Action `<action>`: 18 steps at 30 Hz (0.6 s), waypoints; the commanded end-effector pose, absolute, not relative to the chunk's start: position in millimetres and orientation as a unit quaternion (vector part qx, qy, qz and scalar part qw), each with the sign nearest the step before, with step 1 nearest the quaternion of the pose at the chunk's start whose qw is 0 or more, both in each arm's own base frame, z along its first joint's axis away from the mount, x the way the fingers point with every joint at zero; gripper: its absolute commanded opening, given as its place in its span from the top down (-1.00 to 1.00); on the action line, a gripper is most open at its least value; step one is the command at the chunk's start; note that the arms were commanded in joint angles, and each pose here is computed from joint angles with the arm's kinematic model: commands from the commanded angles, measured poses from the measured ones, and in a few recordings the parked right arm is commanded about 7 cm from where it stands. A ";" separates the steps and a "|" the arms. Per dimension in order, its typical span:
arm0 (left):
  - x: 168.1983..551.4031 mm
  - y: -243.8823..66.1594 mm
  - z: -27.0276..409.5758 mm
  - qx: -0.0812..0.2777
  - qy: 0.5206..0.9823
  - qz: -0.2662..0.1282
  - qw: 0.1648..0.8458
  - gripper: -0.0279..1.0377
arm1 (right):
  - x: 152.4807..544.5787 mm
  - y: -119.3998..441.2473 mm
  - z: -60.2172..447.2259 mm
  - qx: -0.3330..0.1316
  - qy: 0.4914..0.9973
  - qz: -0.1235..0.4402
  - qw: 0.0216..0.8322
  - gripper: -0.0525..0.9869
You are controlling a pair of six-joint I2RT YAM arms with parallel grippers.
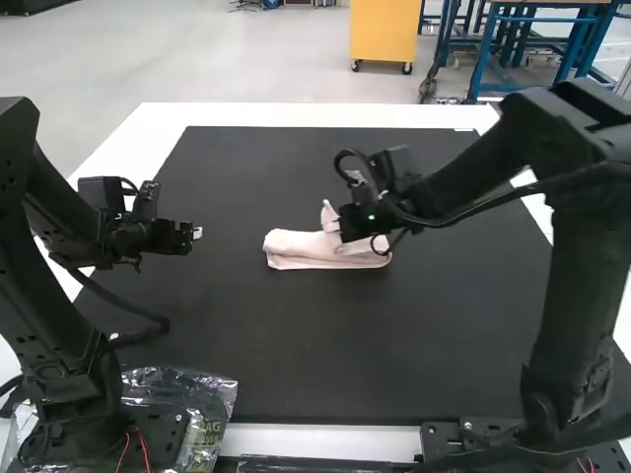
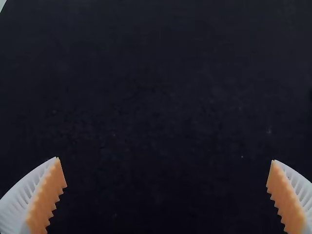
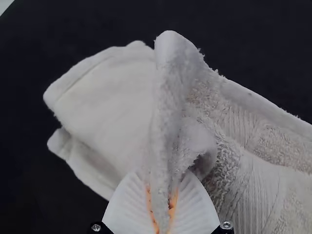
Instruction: Fold the towel.
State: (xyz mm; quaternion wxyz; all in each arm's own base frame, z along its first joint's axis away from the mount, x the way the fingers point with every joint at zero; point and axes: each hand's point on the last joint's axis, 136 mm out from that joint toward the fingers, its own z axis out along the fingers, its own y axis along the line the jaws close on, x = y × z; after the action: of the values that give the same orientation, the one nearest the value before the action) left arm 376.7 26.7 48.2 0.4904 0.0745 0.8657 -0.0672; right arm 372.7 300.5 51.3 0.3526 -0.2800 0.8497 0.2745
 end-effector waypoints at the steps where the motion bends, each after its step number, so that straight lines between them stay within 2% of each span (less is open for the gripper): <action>1: 376.6 25.4 55.4 0.088 0.857 -0.067 0.504 -0.87 | 376.4 325.8 54.8 -0.287 0.841 0.284 0.360 0.95; 7: 373.7 24.4 53.2 0.088 0.857 -0.072 0.502 -0.87 | 374.8 356.0 41.5 -0.304 0.835 0.291 0.353 0.95; 16: 373.3 20.2 52.9 0.092 0.857 -0.079 0.501 -0.87 | 378.2 385.7 39.6 -0.306 0.830 0.307 0.351 0.93; 17: 373.4 19.7 53.4 0.093 0.856 -0.079 0.502 -0.87 | 380.2 387.4 39.7 -0.303 0.830 0.309 0.352 0.85; 18: 373.3 19.7 52.9 0.093 0.857 -0.079 0.501 -0.87 | 381.1 389.6 40.7 -0.298 0.831 0.313 0.350 0.66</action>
State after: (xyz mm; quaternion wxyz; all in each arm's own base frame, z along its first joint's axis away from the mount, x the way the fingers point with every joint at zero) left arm 372.8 21.4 46.6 0.4920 0.0825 0.8633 -0.0772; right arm 376.0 375.3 27.6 0.3394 -0.3059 0.8382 0.2978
